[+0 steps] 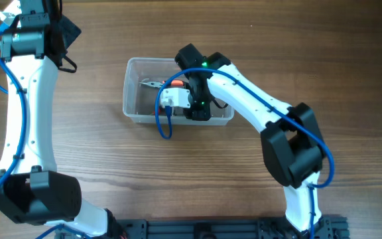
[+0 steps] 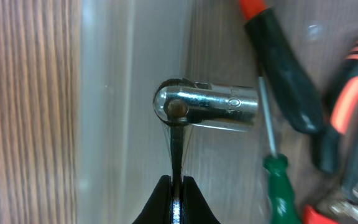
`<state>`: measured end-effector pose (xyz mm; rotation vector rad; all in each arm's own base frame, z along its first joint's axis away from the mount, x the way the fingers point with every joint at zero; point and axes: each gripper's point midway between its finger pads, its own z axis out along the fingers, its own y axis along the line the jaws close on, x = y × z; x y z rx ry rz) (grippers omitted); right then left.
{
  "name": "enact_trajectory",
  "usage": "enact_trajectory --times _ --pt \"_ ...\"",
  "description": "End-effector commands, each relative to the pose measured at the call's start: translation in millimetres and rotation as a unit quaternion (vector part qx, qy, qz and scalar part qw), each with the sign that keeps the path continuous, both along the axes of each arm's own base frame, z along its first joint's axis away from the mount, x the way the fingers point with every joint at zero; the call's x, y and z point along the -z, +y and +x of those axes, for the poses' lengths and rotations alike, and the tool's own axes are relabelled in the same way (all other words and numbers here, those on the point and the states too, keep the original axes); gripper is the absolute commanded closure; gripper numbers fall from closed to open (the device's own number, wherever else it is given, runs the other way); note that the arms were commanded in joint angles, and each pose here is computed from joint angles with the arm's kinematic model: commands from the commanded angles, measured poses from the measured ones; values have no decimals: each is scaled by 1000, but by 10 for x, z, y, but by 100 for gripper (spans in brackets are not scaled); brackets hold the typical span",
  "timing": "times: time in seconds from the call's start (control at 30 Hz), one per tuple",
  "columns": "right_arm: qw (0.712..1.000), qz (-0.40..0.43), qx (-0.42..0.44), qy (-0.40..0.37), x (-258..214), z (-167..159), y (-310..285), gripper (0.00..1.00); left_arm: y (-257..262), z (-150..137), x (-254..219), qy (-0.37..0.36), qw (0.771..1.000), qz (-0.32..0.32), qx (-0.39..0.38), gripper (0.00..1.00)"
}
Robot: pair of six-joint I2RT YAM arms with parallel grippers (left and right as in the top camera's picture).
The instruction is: Pack container
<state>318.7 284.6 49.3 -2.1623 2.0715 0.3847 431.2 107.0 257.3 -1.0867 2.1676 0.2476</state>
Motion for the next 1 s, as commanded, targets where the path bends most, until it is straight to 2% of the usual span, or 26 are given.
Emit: enact_trajectory --times 0.0,0.03,0.07,0.13,0.3,0.47,0.53,0.63,0.7,0.8,0.87,0.9,0.97 --pt "1000 8 -12 24 147 -56 33 89 22 -40 -121 -10 1000 10 1 0" --pt "1000 6 -3 24 148 -44 34 72 23 -40 -121 -9 1000 10 1 0" --pt "1000 4 15 23 139 -19 36 49 23 -39 -122 -10 1000 10 1 0" --pt "998 -5 56 16 108 48 28 35 23 -40 -121 -9 1000 10 1 0" --pt "989 -6 149 -10 -176 260 57 34 23 -40 -121 -9 1000 10 1 0" --pt "972 53 222 -56 -974 442 141 36 23 -39 -122 -10 1000 10 1 0" --pt "944 90 290 -130 -1700 590 12 33 23 -39 -122 -10 1000 10 1 0" --pt "898 124 360 -221 -2476 652 -307 18 23 -40 -121 -9 1000 10 1 0" --pt "875 138 377 -271 -2847 609 -509 16 22 -40 -121 -10 1000 10 1 0" --pt "830 148 411 -347 -3388 468 -905 15 23 -40 -121 -9 1000 10 1 0" --pt "802 163 428 -384 -3714 304 -1145 4 23 -39 -122 -10 1000 10 1 0" --pt "796 172 429 -390 -3807 238 -1198 0 23 -39 -122 -10 1000 10 1 0" --pt "781 201 431 -405 -4051 51 -1325 0 23 -40 -121 -9 1000 10 1 0"
